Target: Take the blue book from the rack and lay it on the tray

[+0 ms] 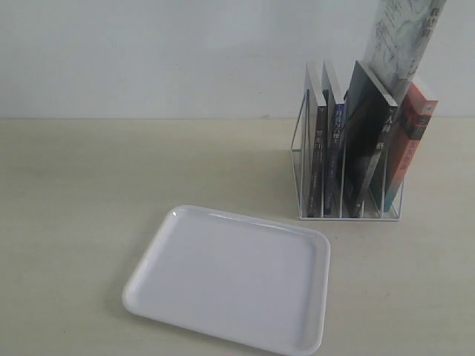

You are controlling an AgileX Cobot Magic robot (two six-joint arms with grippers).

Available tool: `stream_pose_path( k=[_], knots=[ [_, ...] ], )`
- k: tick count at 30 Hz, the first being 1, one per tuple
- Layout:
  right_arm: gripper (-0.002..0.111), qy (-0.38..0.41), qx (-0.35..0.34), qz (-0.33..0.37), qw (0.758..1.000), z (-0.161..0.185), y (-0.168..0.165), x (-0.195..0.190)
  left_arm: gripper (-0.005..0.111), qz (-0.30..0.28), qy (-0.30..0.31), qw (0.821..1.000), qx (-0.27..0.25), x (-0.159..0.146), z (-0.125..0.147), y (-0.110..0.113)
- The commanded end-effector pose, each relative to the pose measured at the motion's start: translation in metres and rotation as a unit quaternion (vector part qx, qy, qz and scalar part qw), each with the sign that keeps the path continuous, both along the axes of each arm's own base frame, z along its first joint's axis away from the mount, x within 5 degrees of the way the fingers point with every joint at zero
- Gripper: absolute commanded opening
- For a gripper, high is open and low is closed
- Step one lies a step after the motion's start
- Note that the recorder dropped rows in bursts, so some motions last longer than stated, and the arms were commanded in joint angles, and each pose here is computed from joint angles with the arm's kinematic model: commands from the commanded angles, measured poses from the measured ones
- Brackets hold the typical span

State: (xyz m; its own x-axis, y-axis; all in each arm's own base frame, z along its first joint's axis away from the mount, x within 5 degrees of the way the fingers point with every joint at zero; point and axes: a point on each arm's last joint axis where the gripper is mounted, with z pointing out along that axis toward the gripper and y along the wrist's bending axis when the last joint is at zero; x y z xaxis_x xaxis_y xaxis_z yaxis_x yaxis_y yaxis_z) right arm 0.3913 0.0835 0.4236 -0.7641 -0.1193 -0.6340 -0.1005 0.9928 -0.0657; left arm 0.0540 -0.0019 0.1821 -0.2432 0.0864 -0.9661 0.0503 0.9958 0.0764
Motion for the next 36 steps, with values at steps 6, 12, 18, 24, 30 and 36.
stream_pose_path(
  k=[6,12,18,24,30,36],
  knots=[
    [0.000,0.041,-0.008,0.006,0.999,-0.052,0.009,0.039,0.005,0.001,-0.011,1.000,0.000,0.000,0.003,0.000],
    [0.000,0.095,-0.028,0.004,0.995,-0.090,0.009,0.045,0.005,0.001,-0.011,1.000,0.000,0.000,0.003,0.000],
    [0.000,0.096,-0.026,0.004,0.995,-0.090,0.010,0.045,0.005,0.001,-0.011,1.000,0.000,0.000,0.003,0.000],
    [0.008,0.096,-0.022,0.005,0.995,-0.090,0.010,0.045,0.005,0.001,-0.011,1.000,0.000,0.000,0.003,0.000],
    [0.051,0.090,-0.021,0.006,0.996,-0.089,0.011,0.046,0.005,0.001,-0.011,1.000,0.000,0.000,0.003,0.000],
    [0.052,0.083,-0.020,0.005,0.996,-0.078,0.009,0.039,0.005,0.001,-0.011,1.000,0.000,0.000,0.003,0.000]
  ],
)
